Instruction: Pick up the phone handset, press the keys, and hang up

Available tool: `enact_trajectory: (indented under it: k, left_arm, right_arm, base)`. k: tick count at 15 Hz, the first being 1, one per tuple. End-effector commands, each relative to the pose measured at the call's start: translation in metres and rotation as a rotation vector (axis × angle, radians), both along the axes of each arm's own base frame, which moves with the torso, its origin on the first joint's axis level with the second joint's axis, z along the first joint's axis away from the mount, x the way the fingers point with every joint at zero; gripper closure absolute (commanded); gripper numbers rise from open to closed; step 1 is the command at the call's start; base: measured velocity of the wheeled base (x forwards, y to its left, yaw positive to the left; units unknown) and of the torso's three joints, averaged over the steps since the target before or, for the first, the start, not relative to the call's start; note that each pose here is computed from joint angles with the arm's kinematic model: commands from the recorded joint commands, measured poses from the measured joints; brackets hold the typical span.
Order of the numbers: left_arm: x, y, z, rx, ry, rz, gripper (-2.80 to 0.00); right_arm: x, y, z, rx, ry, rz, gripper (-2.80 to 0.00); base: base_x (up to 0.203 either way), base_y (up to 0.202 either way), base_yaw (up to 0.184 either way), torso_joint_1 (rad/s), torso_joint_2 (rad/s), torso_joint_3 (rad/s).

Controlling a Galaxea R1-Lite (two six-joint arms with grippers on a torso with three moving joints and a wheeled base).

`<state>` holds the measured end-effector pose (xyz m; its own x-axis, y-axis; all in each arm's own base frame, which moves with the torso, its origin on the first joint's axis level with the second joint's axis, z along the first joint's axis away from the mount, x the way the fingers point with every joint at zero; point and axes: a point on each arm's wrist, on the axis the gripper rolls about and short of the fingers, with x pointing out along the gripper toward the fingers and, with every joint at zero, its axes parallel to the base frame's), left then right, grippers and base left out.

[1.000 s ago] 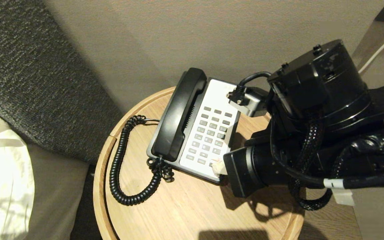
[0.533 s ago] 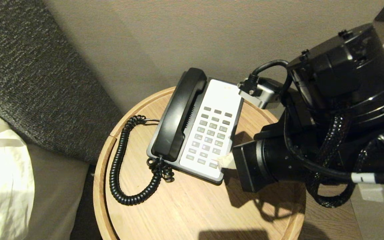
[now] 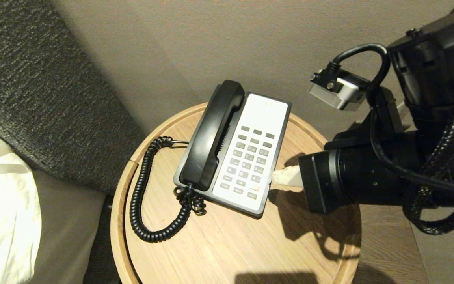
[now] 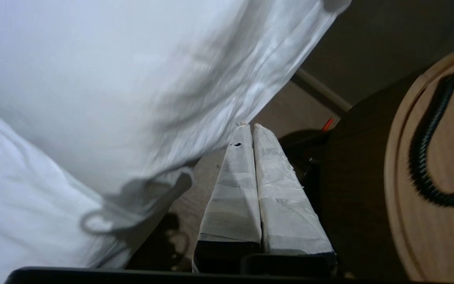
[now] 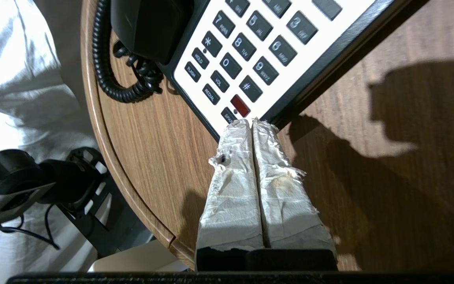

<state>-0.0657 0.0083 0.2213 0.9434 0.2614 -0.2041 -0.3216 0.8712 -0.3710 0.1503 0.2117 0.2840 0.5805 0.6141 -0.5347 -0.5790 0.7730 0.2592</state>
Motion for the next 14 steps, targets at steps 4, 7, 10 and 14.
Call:
enact_trajectory:
  k: [4, 7, 10, 14]
  left_arm:
    - [0.004, -0.006, -0.079, 0.272, -0.027, -0.18, 0.0]
    - [0.021, -0.007, -0.113, 0.384, -0.078, -0.262, 0.0]
    - [0.039, -0.007, -0.129, 0.429, -0.219, -0.255, 0.0]
    - [0.044, -0.008, -0.14, 0.534, -0.227, -0.277, 0.0]
  right_arm:
    - [-0.005, -0.007, 0.01, 0.037, -0.021, -0.005, 0.0]
    - [-0.007, -0.011, 0.015, 0.052, -0.03, -0.006, 0.0]
    - [-0.013, -0.019, 0.02, 0.072, -0.044, -0.005, 0.0]
    - [-0.014, -0.021, 0.024, 0.081, -0.053, -0.006, 0.0]
  base:
    - [0.0, 0.0, 0.0, 0.0, 0.0, 0.0]
    - [0.0, 0.0, 0.0, 0.0, 0.0, 0.0]
    - [0.0, 0.0, 0.0, 0.0, 0.0, 0.0]
    - [0.0, 0.0, 0.0, 0.0, 0.0, 0.0]
